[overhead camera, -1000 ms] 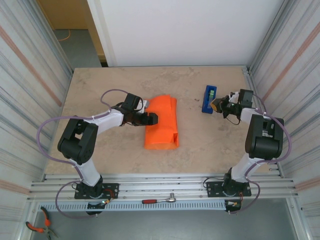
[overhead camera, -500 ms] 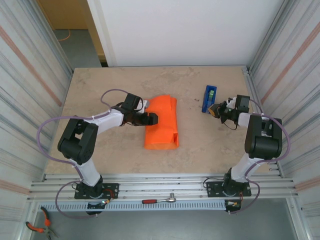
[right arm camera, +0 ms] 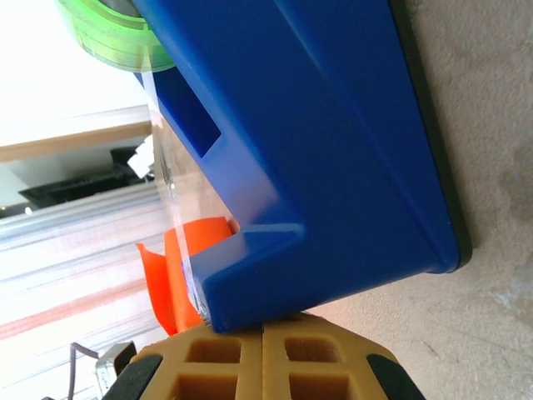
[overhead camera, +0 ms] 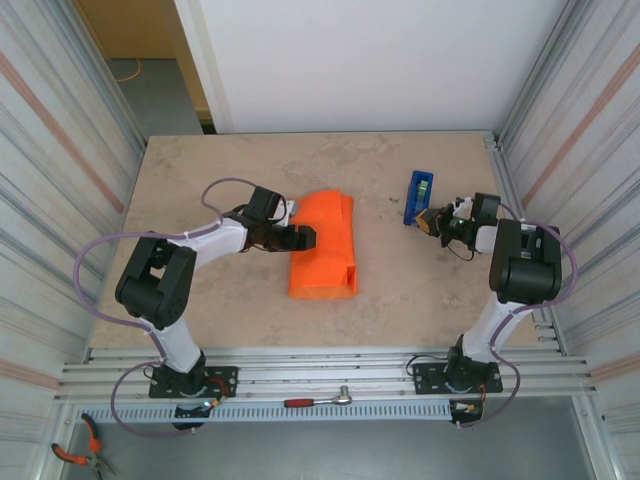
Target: Wrap the gift box in paper
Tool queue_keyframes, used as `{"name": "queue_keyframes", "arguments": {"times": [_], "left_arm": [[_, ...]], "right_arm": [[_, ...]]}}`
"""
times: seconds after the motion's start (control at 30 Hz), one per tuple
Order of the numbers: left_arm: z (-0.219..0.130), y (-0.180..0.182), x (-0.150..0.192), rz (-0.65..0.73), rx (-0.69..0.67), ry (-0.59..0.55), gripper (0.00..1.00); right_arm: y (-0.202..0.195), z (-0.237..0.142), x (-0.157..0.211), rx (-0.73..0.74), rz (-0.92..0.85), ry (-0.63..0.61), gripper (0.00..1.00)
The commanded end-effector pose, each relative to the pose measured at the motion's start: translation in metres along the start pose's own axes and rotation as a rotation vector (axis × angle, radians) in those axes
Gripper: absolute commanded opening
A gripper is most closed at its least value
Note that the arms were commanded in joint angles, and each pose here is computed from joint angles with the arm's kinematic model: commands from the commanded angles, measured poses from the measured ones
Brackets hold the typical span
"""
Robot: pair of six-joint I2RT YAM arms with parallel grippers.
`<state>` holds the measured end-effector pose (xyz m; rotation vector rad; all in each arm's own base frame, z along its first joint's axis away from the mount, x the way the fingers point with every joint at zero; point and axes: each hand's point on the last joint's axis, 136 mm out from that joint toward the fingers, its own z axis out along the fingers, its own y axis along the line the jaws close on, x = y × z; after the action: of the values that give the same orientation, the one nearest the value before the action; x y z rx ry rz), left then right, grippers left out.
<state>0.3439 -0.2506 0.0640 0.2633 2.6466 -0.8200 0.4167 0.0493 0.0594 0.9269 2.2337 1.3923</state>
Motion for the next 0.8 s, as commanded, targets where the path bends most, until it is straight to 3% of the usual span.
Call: {"name": "queue_keyframes", "arguments": {"times": [0.0, 0.17, 0.33, 0.6, 0.77], "left_arm": [[0.016, 0.02, 0.036, 0.004, -0.092, 0.119, 0.78], [0.016, 0.02, 0.036, 0.005, -0.094, 0.121, 0.78], [0.017, 0.021, 0.036, 0.006, -0.096, 0.123, 0.78], [0.017, 0.021, 0.036, 0.007, -0.097, 0.124, 0.78], [0.018, 0.021, 0.037, 0.006, -0.097, 0.126, 0.78]], "right_arm": [[-0.049, 0.013, 0.012, 0.144, 0.143, 0.009, 0.0], [-0.039, 0.011, 0.016, 0.131, 0.119, 0.026, 0.0], [0.0, 0.013, 0.033, 0.08, 0.023, 0.085, 0.0], [0.076, 0.034, 0.093, 0.076, -0.247, 0.26, 0.0], [0.1, 0.052, 0.138, 0.127, -0.42, 0.407, 0.0]]}}
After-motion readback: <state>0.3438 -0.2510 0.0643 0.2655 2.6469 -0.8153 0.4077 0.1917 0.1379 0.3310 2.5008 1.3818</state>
